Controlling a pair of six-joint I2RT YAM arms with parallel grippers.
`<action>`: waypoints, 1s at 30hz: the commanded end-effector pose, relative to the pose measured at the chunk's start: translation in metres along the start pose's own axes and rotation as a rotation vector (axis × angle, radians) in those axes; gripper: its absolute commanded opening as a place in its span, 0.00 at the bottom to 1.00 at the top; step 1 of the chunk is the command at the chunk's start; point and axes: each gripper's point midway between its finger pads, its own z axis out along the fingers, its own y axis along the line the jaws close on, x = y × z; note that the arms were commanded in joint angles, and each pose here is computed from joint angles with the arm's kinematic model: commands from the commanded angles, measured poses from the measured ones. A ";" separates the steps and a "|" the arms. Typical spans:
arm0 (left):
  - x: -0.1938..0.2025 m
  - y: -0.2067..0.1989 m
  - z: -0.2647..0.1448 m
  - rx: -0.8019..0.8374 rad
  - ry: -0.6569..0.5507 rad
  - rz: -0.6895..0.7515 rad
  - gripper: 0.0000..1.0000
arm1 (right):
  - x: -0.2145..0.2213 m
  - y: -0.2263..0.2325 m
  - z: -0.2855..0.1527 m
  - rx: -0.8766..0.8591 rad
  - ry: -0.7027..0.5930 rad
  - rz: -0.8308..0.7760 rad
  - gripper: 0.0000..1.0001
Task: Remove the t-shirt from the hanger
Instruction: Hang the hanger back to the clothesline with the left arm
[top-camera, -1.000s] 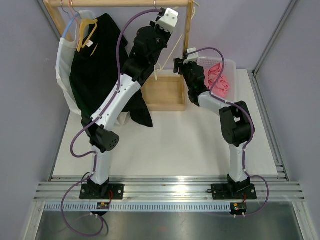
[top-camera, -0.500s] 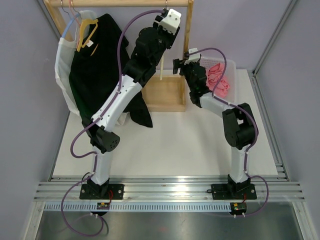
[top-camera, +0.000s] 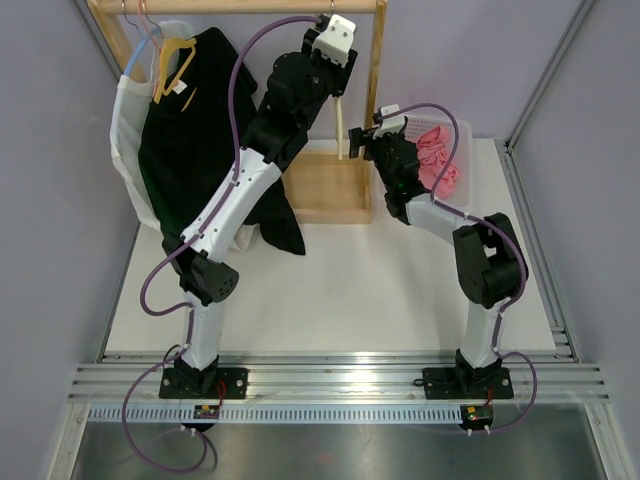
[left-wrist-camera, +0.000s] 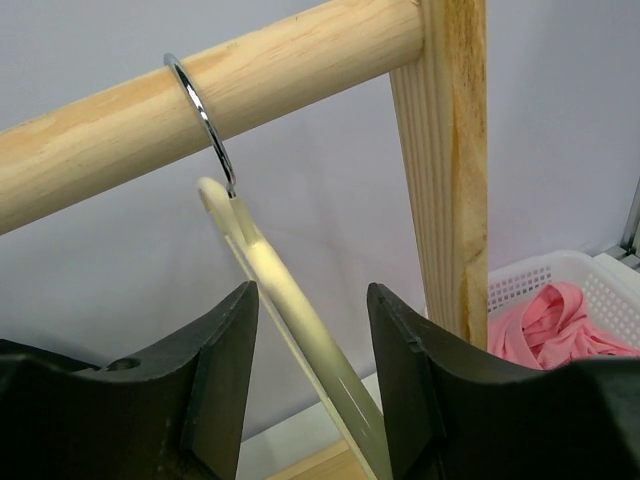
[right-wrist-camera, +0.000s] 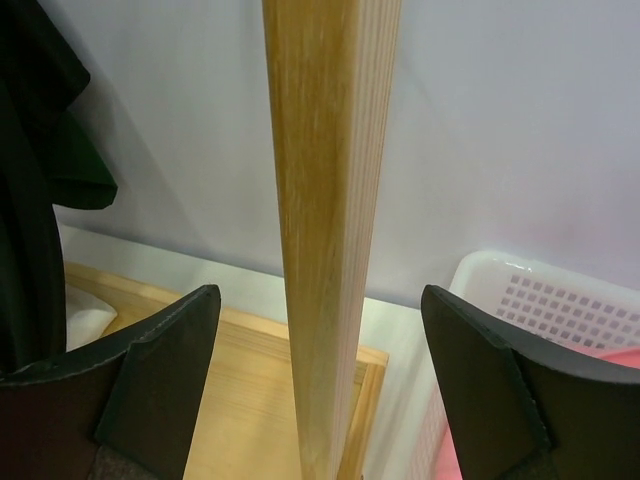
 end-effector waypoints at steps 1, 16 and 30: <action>-0.032 0.016 -0.008 -0.034 -0.075 -0.017 0.46 | -0.064 0.002 -0.016 -0.012 -0.134 0.012 0.90; -0.034 0.005 -0.001 -0.005 -0.097 -0.033 0.26 | -0.086 -0.017 -0.061 0.046 -0.167 -0.009 0.93; -0.049 -0.017 -0.005 0.018 -0.128 -0.025 0.34 | -0.086 -0.022 -0.070 0.068 -0.165 -0.012 0.94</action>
